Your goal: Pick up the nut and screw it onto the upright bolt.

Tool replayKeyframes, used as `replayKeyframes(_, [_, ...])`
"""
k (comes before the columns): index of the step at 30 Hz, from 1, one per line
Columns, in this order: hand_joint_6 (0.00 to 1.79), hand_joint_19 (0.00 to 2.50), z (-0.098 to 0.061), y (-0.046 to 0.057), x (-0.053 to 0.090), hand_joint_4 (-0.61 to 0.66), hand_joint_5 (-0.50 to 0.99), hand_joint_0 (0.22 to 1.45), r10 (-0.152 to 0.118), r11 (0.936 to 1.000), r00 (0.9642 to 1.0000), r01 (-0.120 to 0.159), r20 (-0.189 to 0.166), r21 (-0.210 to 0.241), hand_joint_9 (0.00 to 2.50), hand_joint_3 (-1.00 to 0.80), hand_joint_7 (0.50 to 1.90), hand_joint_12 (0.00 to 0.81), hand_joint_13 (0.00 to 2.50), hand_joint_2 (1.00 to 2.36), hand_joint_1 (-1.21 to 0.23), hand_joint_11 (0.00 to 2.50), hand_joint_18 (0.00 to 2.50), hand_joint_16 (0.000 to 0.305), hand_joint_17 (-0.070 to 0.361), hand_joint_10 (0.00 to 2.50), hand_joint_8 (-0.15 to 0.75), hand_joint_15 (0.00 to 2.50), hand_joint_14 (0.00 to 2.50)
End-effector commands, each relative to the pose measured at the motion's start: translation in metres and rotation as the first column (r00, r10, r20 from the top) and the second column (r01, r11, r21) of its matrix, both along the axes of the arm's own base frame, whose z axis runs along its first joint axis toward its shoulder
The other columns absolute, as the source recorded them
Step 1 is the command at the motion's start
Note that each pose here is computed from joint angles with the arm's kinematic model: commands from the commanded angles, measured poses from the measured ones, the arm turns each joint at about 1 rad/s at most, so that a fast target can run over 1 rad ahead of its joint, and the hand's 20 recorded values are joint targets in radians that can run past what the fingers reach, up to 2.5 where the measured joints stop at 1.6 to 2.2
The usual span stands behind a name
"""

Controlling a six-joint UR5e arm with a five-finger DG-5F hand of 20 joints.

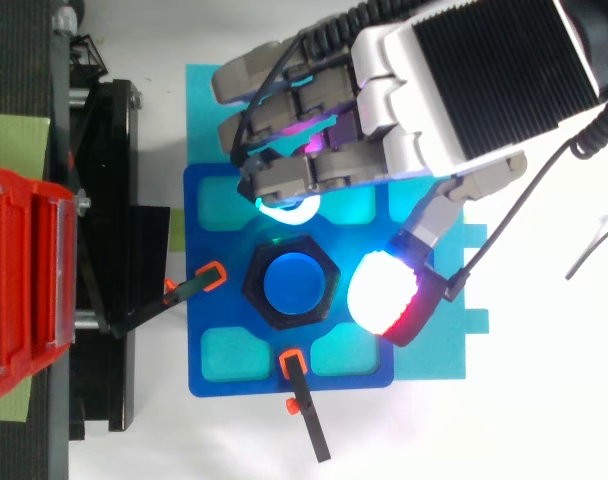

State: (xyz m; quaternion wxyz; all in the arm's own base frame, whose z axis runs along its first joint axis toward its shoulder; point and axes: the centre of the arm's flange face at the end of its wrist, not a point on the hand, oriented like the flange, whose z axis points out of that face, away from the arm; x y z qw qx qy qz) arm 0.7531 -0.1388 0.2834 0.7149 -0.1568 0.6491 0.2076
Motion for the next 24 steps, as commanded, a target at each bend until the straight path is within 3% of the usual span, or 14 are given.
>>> replayKeyframes(1, [0.56,0.08,0.003,-0.007,-0.001,0.20,0.07,0.54,0.003,1.0000,1.0000,-0.003,0.007,-0.002,1.34,-0.50,1.34,0.202,0.77,1.00,-0.19,0.00,0.49,0.021,0.046,0.00,0.244,0.00,0.00])
replayKeyframes(7, [0.50,0.04,0.017,-0.017,0.000,0.24,0.07,0.53,0.007,0.9999,0.9995,-0.007,0.032,-0.008,1.35,-0.50,1.45,0.197,0.79,1.00,-0.16,0.00,0.48,0.018,0.041,0.00,0.272,0.00,0.00])
replayKeyframes(14, [0.50,0.05,0.028,-0.019,0.004,0.21,-0.01,0.52,0.014,0.9999,0.9984,-0.013,0.056,-0.011,1.21,-0.50,1.20,0.226,0.72,1.00,-0.12,0.00,0.42,0.022,0.050,0.00,0.290,0.00,0.00])
replayKeyframes(15, [0.51,0.05,0.029,-0.017,0.005,0.22,-0.02,0.52,0.017,0.9998,0.9982,-0.016,0.058,-0.010,1.21,-0.50,1.18,0.228,0.71,1.00,-0.11,0.00,0.42,0.022,0.051,0.00,0.290,0.00,0.00])
replayKeyframes(17, [0.50,0.05,0.030,-0.015,0.006,0.27,-0.05,0.52,0.020,0.9997,0.9978,-0.019,0.063,-0.012,1.14,-0.50,0.99,0.237,0.68,1.00,-0.11,0.00,0.40,0.025,0.056,0.00,0.275,0.00,0.00])
replayKeyframes(24, [0.50,0.03,0.031,-0.003,0.011,0.27,-0.07,0.51,0.025,0.9997,0.9955,-0.024,0.092,-0.009,1.05,-0.50,0.76,0.253,0.60,1.00,-0.09,0.00,0.32,0.028,0.064,0.00,0.252,0.00,0.00])
